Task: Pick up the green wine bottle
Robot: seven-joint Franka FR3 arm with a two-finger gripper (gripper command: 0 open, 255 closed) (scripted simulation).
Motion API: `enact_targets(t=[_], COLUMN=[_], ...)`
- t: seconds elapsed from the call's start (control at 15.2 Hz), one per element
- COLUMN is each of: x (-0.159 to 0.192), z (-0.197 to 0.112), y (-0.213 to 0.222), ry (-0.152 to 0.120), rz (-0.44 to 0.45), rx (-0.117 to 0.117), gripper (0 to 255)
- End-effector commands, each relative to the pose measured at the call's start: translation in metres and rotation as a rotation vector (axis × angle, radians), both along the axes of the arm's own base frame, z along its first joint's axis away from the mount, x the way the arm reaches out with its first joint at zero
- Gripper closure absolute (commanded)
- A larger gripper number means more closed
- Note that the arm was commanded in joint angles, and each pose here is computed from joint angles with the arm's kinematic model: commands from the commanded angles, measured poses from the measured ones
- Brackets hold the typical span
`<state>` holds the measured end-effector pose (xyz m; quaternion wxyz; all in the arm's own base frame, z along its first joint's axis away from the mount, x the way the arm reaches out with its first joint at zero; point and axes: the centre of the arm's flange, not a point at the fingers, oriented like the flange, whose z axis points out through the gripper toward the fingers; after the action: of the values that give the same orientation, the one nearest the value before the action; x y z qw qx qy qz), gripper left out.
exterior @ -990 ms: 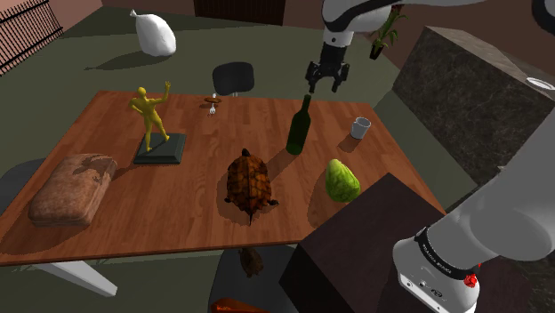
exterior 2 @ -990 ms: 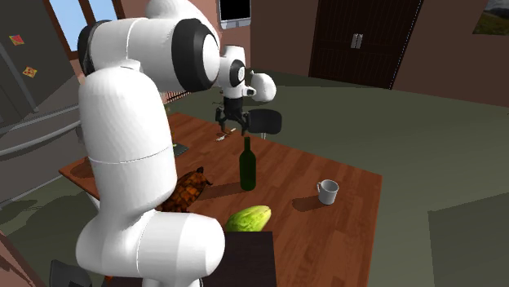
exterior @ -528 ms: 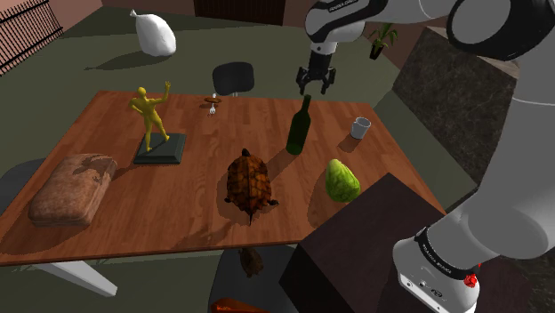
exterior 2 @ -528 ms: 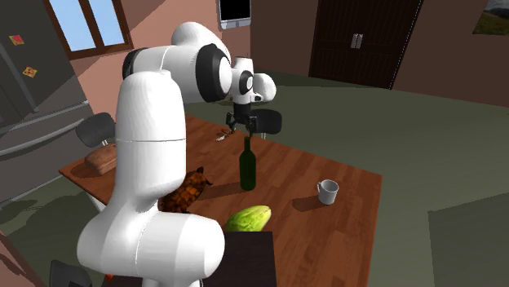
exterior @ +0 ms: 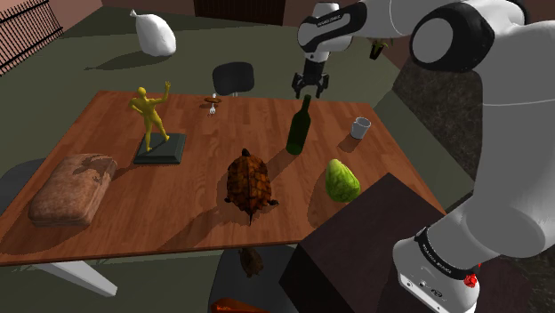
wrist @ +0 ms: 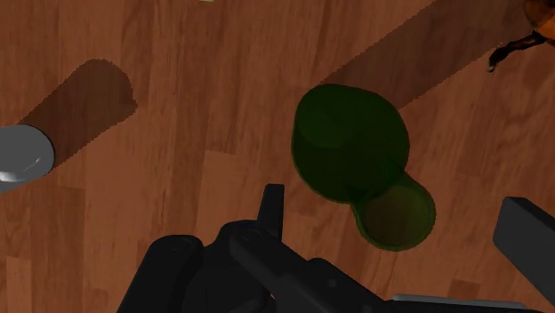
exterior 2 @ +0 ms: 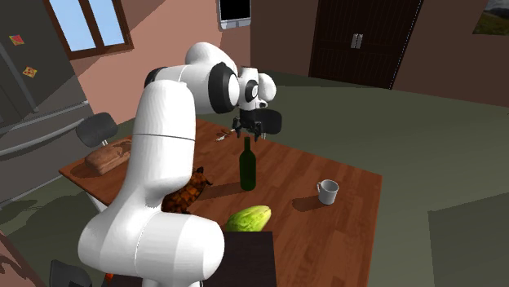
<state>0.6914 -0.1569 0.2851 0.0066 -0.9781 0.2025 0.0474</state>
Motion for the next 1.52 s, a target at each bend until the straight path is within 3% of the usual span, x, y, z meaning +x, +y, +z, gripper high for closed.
enact_targets(t=[0.0, 0.26, 0.33, 0.92, 1.45], x=[0.0, 0.0, 0.001, 0.0, 0.0], z=[-0.01, -0.024, -0.024, -0.024, 0.018], y=[0.0, 0.0, 0.001, 0.0, 0.0], ry=[-0.001, -0.001, -0.001, -0.001, -0.001], rz=[0.0, 0.0, 0.0, 0.0, 0.0], rx=[0.0, 0.0, 0.0, 0.0, 0.0], gripper=[0, 0, 255, 255, 255])
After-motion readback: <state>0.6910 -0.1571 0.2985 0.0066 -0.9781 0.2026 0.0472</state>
